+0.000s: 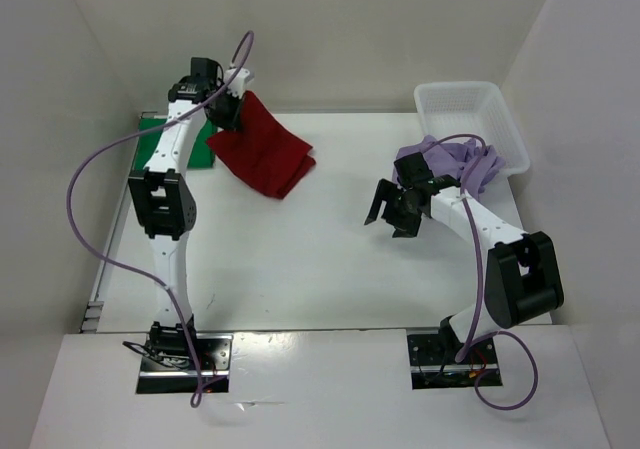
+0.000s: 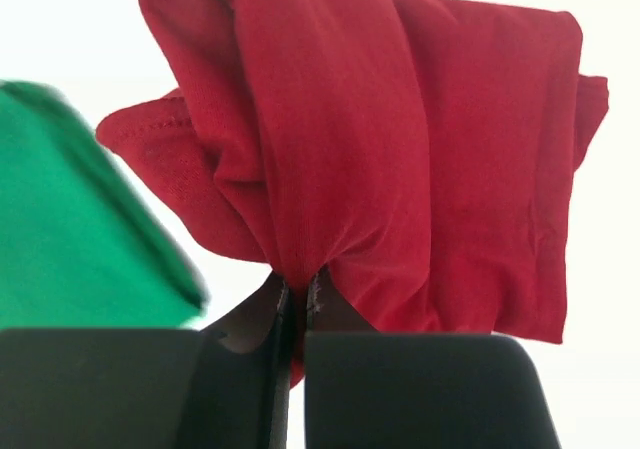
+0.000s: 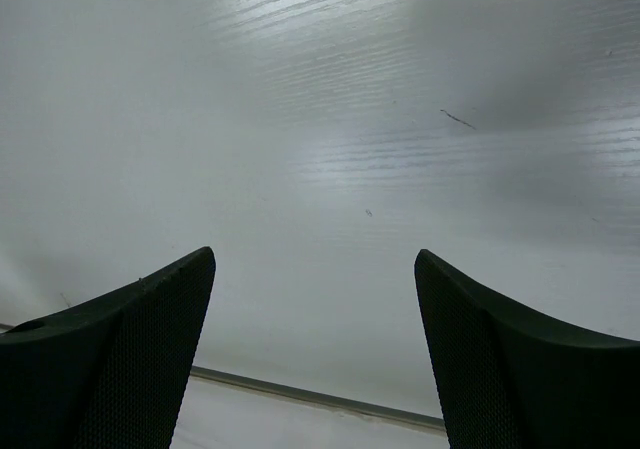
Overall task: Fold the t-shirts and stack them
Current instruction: Put the neatly folded tshirt into the corner of the board with the left arm
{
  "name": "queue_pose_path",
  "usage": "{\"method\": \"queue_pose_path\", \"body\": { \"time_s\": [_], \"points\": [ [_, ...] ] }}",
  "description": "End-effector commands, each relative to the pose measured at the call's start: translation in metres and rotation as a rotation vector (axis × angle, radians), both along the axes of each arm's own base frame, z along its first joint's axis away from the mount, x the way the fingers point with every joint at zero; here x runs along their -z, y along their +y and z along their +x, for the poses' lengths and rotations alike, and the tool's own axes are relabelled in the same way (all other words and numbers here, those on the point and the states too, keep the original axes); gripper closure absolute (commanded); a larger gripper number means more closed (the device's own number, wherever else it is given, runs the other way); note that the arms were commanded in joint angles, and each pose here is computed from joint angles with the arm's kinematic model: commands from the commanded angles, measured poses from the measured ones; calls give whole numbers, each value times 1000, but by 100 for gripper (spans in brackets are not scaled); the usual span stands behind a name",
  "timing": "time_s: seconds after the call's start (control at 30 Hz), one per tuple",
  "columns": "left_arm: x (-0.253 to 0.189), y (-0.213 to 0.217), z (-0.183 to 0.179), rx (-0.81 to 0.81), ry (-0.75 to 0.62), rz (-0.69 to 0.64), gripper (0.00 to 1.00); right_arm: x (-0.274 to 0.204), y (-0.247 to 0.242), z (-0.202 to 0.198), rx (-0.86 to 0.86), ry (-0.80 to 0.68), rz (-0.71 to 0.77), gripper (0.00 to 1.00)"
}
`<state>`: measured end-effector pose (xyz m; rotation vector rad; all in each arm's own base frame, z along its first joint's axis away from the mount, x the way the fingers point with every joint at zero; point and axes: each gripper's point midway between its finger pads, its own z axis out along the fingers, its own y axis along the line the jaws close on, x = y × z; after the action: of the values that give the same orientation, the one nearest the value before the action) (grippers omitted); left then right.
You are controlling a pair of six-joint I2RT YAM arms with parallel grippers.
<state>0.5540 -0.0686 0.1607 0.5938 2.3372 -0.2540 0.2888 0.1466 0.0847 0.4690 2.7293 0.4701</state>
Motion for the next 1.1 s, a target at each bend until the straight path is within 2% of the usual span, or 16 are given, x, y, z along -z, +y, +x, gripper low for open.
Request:
{"method": "queue_pose_path", "body": {
  "time_s": [0.0,0.03,0.07,0.13,0.23,0.5,0.7,0.77,0.87,0.9,1.07],
  "points": [
    [0,31,27,-73,-19,114,100,-14,-3,7,-10,-35,-14,15],
    [-3,43,27,-98,-11,149,100,-14,-3,7,-10,-35,-14,15],
    [-34,54,39,-128,-96,153,100,-13,-3,5,-10,-27,-17,15],
    [-47,74,46,-167,-153,228,100,-13,-8,7,-5,-31,-29,15],
    [-65,102,45,-208,-188,256,100,-10,-9,5,-5,-22,-31,15],
    [-68,190,21,-298,-148,207,100,-7,-9,5,-13,-16,-38,15],
    [-43,250,16,-369,-108,253,100,-4,-9,7,-22,-9,-44,15],
    [-21,264,14,-378,-64,255,100,-4,-9,7,-22,-9,-44,15],
    [0,279,16,-402,-41,288,100,0,-8,3,-35,10,-44,15],
    [19,284,18,-404,-15,308,100,2,-8,3,-35,19,-46,15],
    [36,300,18,-453,2,335,100,3,-7,3,-47,28,-44,15]
  ]
}}
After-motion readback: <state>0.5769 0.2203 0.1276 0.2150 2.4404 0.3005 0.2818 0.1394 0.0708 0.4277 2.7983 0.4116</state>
